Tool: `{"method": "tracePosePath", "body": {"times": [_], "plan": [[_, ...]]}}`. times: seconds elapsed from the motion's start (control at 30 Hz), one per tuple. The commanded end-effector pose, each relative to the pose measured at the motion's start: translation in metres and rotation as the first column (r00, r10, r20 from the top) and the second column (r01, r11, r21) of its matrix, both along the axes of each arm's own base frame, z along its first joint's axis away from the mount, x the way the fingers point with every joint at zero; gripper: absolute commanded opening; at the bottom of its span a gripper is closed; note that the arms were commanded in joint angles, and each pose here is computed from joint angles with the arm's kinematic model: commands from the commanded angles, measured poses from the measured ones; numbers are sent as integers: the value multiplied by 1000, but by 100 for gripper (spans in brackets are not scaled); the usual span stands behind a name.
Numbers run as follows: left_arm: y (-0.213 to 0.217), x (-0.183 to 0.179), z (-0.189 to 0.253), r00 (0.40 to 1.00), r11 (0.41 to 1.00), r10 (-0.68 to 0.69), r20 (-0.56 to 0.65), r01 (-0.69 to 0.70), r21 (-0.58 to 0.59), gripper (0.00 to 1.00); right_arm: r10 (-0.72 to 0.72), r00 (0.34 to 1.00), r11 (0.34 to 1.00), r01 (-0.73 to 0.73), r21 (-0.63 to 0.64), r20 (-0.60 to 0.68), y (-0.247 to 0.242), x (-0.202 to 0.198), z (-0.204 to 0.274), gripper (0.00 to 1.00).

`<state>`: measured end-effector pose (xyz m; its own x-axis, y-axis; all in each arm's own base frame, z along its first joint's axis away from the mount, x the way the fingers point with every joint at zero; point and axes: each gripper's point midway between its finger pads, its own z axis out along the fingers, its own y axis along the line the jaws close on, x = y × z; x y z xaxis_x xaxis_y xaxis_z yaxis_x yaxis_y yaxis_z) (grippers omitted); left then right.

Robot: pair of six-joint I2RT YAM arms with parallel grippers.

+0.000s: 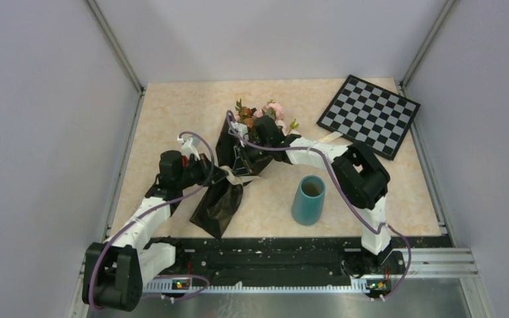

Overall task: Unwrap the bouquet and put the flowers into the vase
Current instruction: Untie the ribbon from the wrapping paper.

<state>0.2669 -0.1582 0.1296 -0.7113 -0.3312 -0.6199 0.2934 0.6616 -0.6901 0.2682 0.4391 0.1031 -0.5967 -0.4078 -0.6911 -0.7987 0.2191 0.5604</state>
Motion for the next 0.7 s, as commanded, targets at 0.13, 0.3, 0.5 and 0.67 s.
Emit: {"method": "tracePosePath", "body": {"times": [0.13,0.3,0.5,0.67], "plan": [[3,6,3,999,1000,11,37,-11,8,19,-71,989,995,61,79,132,5,13,37,0],[3,4,-2,1000,1000,8,17,-9,20,36,-134,980,988,120,96,148,2,19,46,0],[0,-1,-6,1000,1000,5,2,-5,4,50,-152,978,985,138,104,145,3,23,49,0],[-5,0,-8,1000,999,18,-2,-18,-34,52,-151,979,985,137,102,140,3,22,49,0]]}}
